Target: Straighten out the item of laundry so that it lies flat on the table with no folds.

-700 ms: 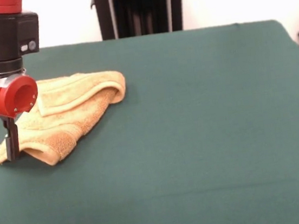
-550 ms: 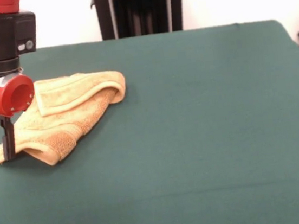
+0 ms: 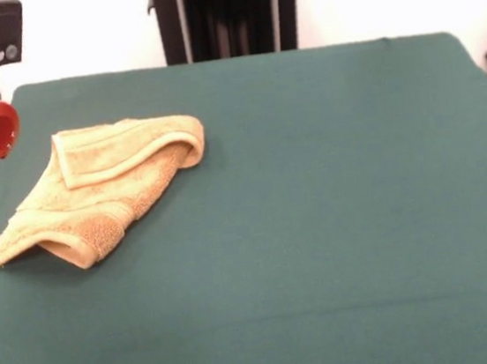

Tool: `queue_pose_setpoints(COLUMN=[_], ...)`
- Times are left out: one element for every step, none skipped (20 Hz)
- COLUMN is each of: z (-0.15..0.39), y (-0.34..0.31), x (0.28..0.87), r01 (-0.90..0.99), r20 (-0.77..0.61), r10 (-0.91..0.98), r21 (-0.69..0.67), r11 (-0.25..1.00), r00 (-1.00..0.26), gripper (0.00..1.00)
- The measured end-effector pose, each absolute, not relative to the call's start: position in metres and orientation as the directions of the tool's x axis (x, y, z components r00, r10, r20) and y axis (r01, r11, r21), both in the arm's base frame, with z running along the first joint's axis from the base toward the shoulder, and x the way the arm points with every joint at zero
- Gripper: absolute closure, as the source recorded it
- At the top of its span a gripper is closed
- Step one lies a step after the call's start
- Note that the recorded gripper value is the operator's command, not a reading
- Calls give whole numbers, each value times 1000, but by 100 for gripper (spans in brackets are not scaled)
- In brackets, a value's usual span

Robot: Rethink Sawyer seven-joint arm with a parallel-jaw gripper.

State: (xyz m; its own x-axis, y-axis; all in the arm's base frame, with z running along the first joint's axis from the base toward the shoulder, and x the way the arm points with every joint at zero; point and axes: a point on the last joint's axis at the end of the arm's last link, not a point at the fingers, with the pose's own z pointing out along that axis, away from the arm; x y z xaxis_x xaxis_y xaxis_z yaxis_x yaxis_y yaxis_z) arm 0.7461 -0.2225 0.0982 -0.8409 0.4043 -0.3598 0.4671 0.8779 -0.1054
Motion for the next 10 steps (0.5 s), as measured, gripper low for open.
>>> queue_pose_setpoints(z=[99, 101, 101, 101, 101, 101, 101, 100, 100, 99], y=[-221, -219, -216, -207, -203, -199, -194, -186, -180, -167], x=[747, 748, 748, 751, 752, 753, 754, 755, 756, 757], r01=[463, 456, 452, 441, 436, 430, 425, 414, 406, 390], r20=[-362, -365, -366, -366, -365, -365, -365, -364, -363, -360], r10=[398, 391, 386, 375, 370, 364, 359, 348, 340, 324], r21=[-109, -112, -114, -115, -116, -116, -117, -119, -121, -126], r11=[880, 883, 885, 890, 892, 895, 898, 903, 906, 912], r00=[-843, -845, -847, -852, -854, -857, -859, -864, -867, -875], gripper=[0, 0, 0, 0, 0, 0, 0, 0, 0, 0])
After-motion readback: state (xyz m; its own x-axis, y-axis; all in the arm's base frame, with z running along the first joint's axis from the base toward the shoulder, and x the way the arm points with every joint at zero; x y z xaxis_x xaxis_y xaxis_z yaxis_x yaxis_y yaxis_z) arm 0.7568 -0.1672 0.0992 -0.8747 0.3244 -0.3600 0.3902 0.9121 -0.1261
